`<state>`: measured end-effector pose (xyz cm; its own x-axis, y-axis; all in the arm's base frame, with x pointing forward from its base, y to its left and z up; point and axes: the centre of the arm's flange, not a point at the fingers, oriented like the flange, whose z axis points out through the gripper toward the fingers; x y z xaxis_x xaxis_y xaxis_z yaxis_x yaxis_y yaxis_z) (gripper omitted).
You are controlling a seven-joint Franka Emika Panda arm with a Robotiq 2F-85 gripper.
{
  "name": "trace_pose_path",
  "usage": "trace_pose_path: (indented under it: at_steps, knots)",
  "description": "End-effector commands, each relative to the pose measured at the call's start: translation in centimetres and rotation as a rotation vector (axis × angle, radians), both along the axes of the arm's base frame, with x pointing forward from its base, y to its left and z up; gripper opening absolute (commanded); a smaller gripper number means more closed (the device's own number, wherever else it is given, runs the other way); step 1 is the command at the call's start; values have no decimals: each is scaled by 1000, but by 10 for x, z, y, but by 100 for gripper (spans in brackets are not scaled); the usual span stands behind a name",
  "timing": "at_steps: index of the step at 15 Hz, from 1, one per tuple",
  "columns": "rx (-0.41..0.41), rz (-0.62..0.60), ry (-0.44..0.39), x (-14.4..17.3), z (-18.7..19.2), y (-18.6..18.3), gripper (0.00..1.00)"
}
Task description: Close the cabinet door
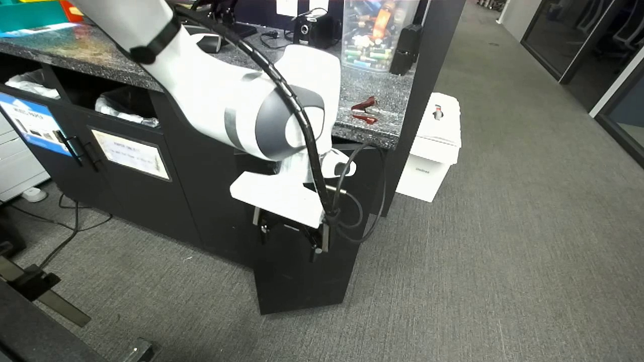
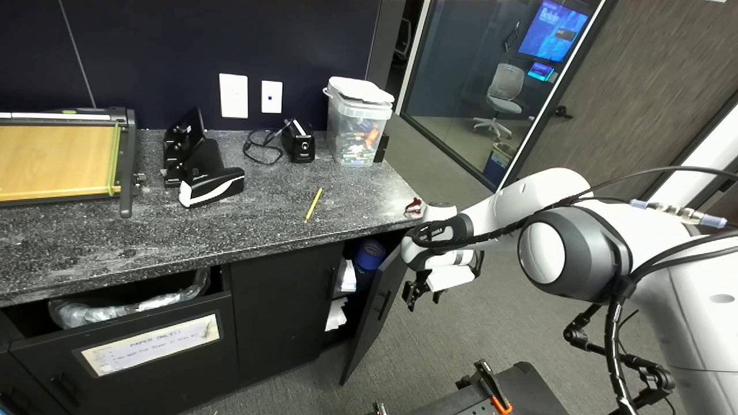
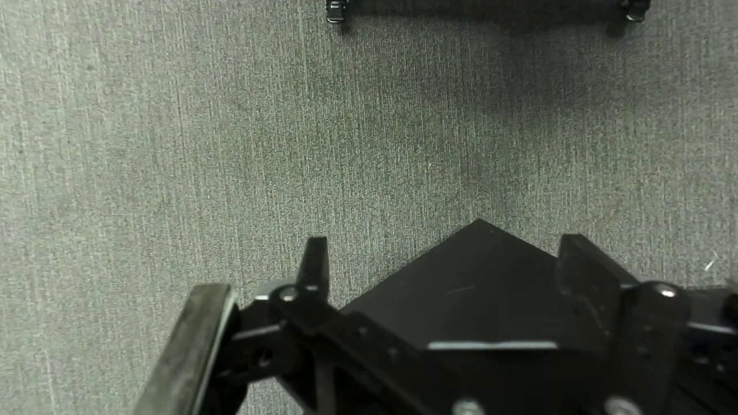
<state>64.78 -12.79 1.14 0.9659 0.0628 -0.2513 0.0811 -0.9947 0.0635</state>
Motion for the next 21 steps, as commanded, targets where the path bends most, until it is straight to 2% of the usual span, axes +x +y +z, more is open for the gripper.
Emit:
trace_pose_path:
  at_steps: [1, 5, 11, 14, 15, 17, 21]
  knots:
    - [25, 90, -14, 3, -37, -1, 100]
    - [82, 187, -24, -13, -56, 20, 100]
    - [141, 367, -173, -20, -62, 57, 100]
    - [147, 428, -216, -29, -68, 63, 99]
    - [151, 445, -225, -31, -70, 64, 77]
    - [157, 477, -243, -36, -72, 68, 73]
    - [148, 519, -293, -22, -71, 80, 41]
